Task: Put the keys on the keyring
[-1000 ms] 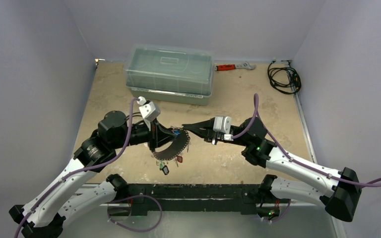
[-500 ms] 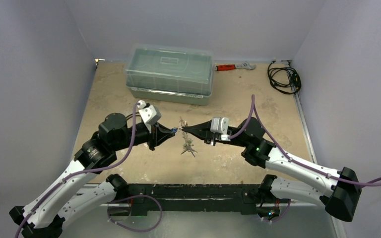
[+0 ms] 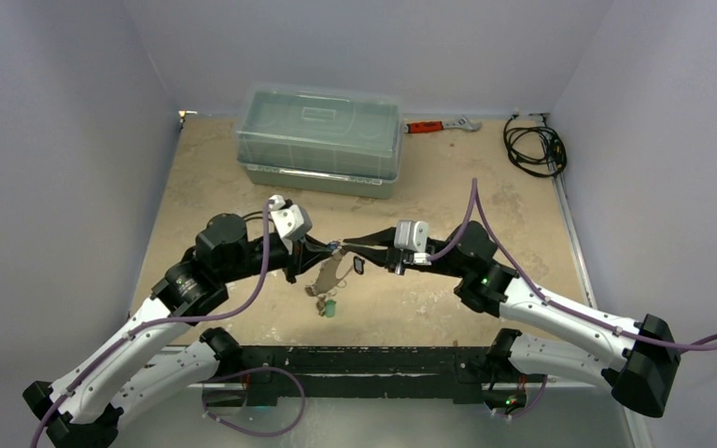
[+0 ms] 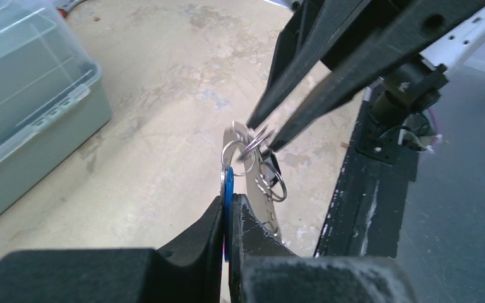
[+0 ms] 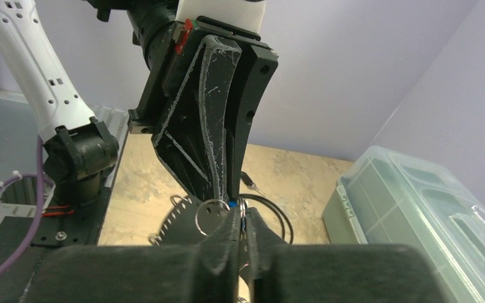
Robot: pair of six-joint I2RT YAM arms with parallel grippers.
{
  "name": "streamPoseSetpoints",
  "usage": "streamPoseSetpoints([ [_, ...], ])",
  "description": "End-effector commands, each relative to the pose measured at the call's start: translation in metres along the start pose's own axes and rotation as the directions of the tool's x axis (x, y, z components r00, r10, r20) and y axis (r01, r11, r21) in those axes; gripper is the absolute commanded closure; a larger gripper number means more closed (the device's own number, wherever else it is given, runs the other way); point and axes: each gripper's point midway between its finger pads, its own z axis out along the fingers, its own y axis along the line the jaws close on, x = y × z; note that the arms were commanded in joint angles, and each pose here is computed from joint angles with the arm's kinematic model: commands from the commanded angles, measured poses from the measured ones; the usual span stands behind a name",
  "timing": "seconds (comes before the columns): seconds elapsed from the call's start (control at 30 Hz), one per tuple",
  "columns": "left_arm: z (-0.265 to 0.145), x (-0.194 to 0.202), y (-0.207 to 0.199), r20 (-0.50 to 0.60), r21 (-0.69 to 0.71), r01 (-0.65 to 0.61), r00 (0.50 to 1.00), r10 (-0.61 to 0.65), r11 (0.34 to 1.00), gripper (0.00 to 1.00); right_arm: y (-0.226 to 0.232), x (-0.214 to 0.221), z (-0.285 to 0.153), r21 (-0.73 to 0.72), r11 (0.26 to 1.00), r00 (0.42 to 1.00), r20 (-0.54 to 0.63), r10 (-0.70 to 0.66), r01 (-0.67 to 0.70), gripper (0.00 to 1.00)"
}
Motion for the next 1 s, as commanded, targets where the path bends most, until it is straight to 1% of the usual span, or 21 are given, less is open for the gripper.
streamPoseSetpoints([
  [0.0,-0.011,-0.032,0.016,0.019,-0.104,-0.069,0.997,0.072,0.992,1.0,-0.013,-0.013,0.001,0.064,0.998,0.999,0.041,-0.028,0.026,0.69],
  [0.07,-0.014,-0.041,0.021,0.016,-0.13,-0.094,0.995,0.097,0.987,1.0,-0.016,-0.005,0.001,0.084,0.996,1.0,0.021,-0.012,0.01,0.53],
  [0.13,-0.016,-0.05,0.023,0.021,-0.147,-0.103,0.994,0.107,0.984,1.0,-0.018,-0.001,-0.001,0.106,0.994,1.0,0.009,0.0,-0.001,0.44],
  [0.2,-0.017,-0.058,0.025,0.034,-0.16,-0.107,0.993,0.114,0.981,1.0,-0.02,0.002,-0.002,0.124,0.992,1.0,0.004,0.009,-0.009,0.38],
  [0.3,-0.014,-0.066,0.028,0.052,-0.171,-0.111,0.991,0.121,0.979,1.0,-0.021,0.001,-0.005,0.141,0.99,1.0,0.009,0.016,-0.017,0.35],
  [0.37,-0.01,-0.069,0.033,0.057,-0.19,-0.111,0.991,0.124,0.976,1.0,-0.025,-0.002,-0.007,0.165,0.986,1.0,0.018,0.017,-0.02,0.31],
  [0.47,0.0,-0.071,0.047,0.038,-0.232,-0.11,0.992,0.122,0.966,1.0,-0.035,-0.01,-0.014,0.236,0.971,0.999,0.051,0.017,-0.029,0.29],
  [0.53,0.01,-0.071,0.054,0.024,-0.247,-0.107,0.993,0.116,0.963,1.0,-0.044,-0.022,-0.024,0.301,0.953,0.996,0.094,0.01,-0.037,0.29],
  [0.63,0.029,-0.076,0.058,0.033,-0.233,-0.074,0.996,0.084,0.97,1.0,-0.06,-0.036,-0.042,0.416,0.907,0.988,0.152,-0.002,-0.062,0.28],
  [0.73,0.05,-0.079,0.056,0.066,-0.186,0.003,0.998,0.01,0.982,1.0,-0.074,-0.052,-0.064,0.519,0.85,0.976,0.215,-0.026,-0.092,0.27],
  [0.8,0.065,-0.083,0.053,0.089,-0.144,0.045,0.995,-0.032,0.989,1.0,-0.081,-0.064,-0.08,0.571,0.812,0.962,0.269,-0.042,-0.124,0.26],
  [0.83,0.073,-0.083,0.052,0.093,-0.121,0.061,0.994,-0.05,0.991,1.0,-0.084,-0.067,-0.088,0.593,0.789,0.953,0.301,-0.03,-0.163,0.26],
  [0.97,0.107,-0.083,0.052,0.087,-0.059,0.141,0.987,-0.136,0.988,1.0,-0.102,-0.081,-0.132,0.717,0.65,0.926,0.374,-0.054,-0.251,0.22],
])
